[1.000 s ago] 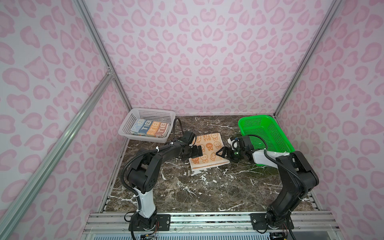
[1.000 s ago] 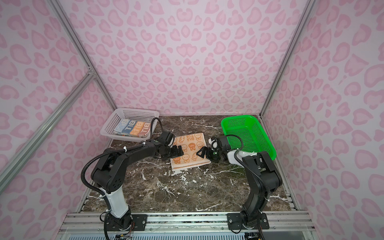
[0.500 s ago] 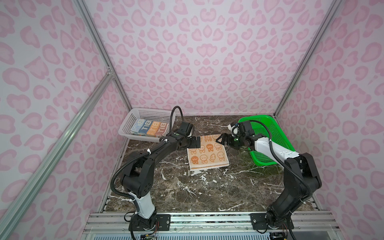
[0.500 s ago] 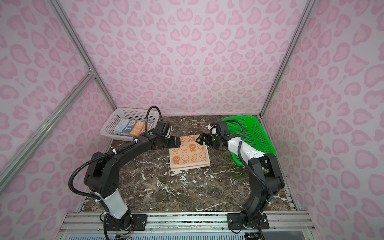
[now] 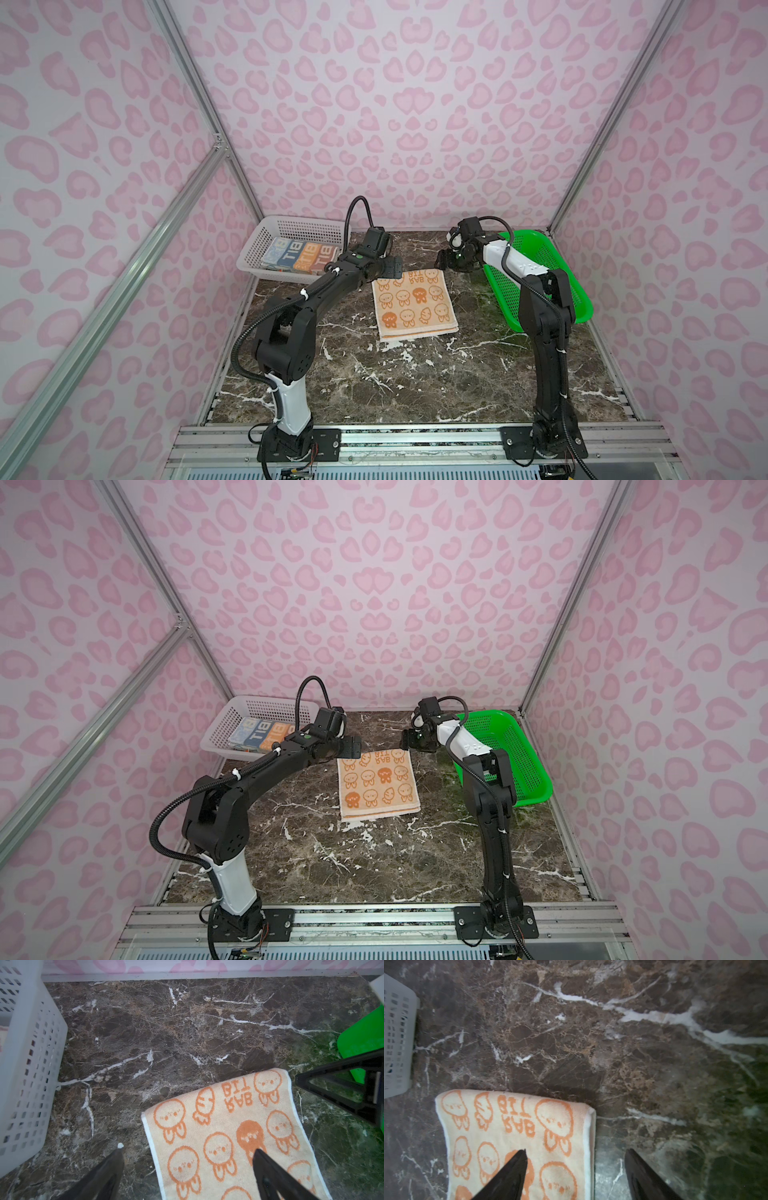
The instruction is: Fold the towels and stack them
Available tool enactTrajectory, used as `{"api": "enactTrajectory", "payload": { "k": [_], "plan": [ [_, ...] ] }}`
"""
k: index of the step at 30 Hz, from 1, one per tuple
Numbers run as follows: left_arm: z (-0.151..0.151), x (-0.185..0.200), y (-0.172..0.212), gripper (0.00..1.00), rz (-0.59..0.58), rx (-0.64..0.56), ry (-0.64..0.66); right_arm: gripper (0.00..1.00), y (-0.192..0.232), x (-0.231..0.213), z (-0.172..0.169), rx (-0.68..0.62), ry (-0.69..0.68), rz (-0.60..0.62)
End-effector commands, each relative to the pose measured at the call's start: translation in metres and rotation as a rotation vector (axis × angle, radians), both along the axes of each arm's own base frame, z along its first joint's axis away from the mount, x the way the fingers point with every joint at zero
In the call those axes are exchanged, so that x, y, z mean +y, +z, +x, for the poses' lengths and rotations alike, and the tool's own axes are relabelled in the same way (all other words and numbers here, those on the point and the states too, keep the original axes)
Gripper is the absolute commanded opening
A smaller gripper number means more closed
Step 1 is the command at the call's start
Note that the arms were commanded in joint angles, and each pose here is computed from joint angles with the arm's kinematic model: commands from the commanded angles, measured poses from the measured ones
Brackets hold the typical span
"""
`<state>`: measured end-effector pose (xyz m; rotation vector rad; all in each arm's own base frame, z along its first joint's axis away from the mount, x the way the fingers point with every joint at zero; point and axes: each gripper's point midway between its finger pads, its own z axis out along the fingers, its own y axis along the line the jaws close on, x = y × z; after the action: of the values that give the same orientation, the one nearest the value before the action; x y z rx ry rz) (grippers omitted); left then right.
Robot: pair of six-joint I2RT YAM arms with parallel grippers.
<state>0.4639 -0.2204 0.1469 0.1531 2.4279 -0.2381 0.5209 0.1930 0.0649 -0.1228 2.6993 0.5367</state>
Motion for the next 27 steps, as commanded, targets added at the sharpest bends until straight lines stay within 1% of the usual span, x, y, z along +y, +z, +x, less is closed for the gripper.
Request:
{"api": "enactTrajectory", "payload": {
  "k": [1, 2, 4, 10, 15, 22, 24, 27],
  "plan": [
    [0.005, -0.005, 0.000, 0.98, 0.001, 0.004, -0.030, 0.69, -0.025, -0.012, -0.005, 0.058, 0.048, -0.091],
    [0.005, -0.006, -0.003, 0.98, 0.004, 0.009, -0.034, 0.68, -0.028, -0.013, -0.003, 0.059, 0.053, -0.098],
    [0.005, -0.006, -0.008, 0.98, 0.010, 0.022, -0.041, 0.60, -0.034, -0.010, 0.000, 0.067, 0.070, -0.098],
    [0.003, -0.006, -0.021, 0.98, 0.019, 0.055, -0.050, 0.47, -0.053, -0.006, 0.003, 0.097, 0.092, -0.102],
    [0.002, -0.002, -0.028, 0.98, 0.018, 0.075, -0.040, 0.43, -0.059, 0.000, 0.003, 0.097, 0.105, -0.093],
    [0.002, 0.004, -0.035, 0.98, 0.021, 0.099, -0.028, 0.41, -0.063, 0.010, 0.004, 0.099, 0.131, -0.092],
    [0.002, 0.006, -0.038, 0.98, 0.016, 0.116, -0.025, 0.36, -0.069, 0.011, 0.003, 0.112, 0.140, -0.112],
    [0.003, 0.011, -0.044, 0.98, -0.006, 0.153, -0.012, 0.25, -0.075, 0.013, 0.000, 0.125, 0.145, -0.130]
  ]
}}
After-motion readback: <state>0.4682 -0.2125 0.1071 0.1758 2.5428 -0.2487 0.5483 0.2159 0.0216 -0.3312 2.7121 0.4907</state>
